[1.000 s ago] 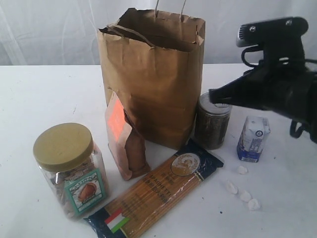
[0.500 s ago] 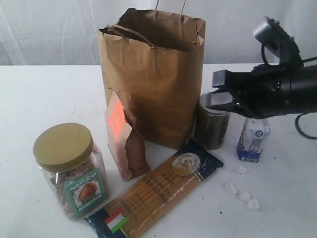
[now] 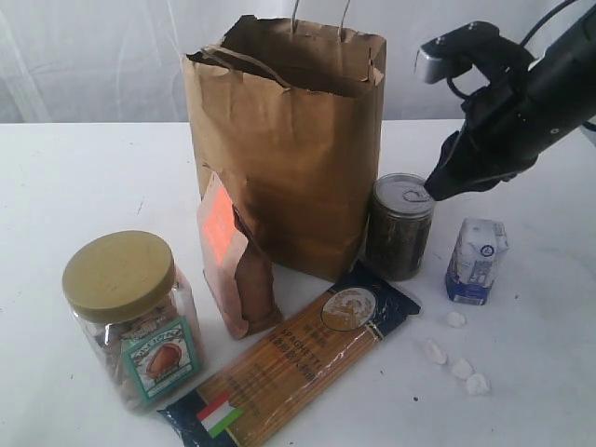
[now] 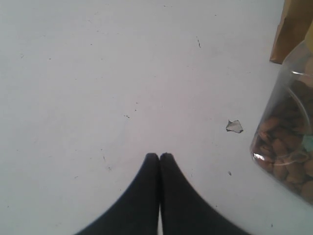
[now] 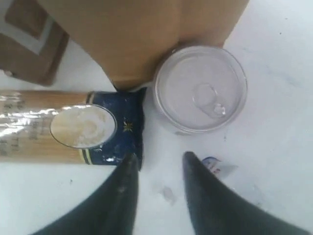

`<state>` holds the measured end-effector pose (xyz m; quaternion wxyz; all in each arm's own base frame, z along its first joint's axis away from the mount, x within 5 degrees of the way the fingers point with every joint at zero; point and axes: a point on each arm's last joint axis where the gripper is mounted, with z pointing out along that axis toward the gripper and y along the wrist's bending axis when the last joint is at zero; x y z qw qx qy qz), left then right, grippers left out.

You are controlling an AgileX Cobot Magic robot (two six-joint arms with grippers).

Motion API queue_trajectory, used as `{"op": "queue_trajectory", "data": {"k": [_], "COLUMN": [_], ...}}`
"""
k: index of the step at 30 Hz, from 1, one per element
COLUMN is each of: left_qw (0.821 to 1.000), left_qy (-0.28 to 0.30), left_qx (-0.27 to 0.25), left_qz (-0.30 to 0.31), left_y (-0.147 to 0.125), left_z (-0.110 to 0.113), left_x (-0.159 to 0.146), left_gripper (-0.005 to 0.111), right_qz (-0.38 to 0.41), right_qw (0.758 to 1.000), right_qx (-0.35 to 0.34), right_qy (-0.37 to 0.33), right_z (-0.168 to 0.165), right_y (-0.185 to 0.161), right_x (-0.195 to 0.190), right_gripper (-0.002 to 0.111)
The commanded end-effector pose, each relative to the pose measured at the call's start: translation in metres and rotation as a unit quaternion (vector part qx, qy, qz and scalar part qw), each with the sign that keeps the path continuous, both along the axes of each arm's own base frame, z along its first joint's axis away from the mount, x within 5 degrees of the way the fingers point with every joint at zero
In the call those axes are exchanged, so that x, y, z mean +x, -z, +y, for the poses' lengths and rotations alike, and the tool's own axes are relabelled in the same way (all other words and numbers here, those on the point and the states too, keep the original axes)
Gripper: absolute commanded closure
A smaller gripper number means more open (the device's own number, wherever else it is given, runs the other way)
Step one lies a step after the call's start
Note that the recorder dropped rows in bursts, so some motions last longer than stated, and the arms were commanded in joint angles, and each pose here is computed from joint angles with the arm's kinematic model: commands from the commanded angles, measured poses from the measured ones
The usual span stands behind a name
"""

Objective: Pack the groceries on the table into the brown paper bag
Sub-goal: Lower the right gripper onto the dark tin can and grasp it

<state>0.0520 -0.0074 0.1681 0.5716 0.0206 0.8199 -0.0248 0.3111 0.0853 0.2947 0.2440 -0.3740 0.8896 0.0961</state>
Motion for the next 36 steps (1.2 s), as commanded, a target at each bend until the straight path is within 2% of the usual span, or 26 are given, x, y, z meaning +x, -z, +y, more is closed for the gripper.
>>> {"op": "queue_trajectory", "data": {"k": [1, 2, 4, 6, 13, 28, 32, 36], "left_qw": [1.0, 1.0, 1.0, 1.0, 1.0, 1.0, 1.0, 1.0], "left_qy": [-0.001, -0.001, -0.001, -0.001, -0.001, -0.001, -0.001, -0.001], "left_qx": [-0.004, -0.004, -0.004, -0.004, -0.004, -0.004, -0.004, -0.004], "left_qz": [0.0, 0.0, 0.0, 0.0, 0.0, 0.0, 0.0, 0.0], "left_y": [0.001, 0.001, 0.001, 0.001, 0.001, 0.001, 0.001, 0.001], "left_z": [0.0, 0.0, 0.0, 0.0, 0.0, 0.0, 0.0, 0.0], "left_x": [0.0, 0.0, 0.0, 0.0, 0.0, 0.0, 0.0, 0.0], "left_gripper": [0.107, 0.107, 0.107, 0.107, 0.107, 0.107, 0.107, 0.107], "right_qz": [-0.013, -0.015, -0.018, -0.018, -0.017, 0.094, 0.056, -0.001], "right_qw": [0.999, 0.999, 1.0, 1.0, 1.0, 0.989, 0.989, 0.989], "right_qx": [-0.032, -0.032, -0.023, -0.019, -0.019, 0.025, 0.039, 0.05], "right_qy": [-0.015, -0.014, -0.011, -0.01, -0.009, 0.114, 0.132, 0.14], "right_z": [-0.003, -0.003, -0.002, -0.001, -0.001, -0.002, -0.001, 0.001], "right_y": [0.001, 0.001, 0.0, 0.0, 0.0, 0.004, -0.002, -0.004], "right_x": [0.003, 0.003, 0.004, 0.004, 0.004, -0.006, 0.002, 0.026], "right_gripper": [0.039, 0.029, 0.015, 0.008, 0.008, 0.008, 0.008, 0.008]}}
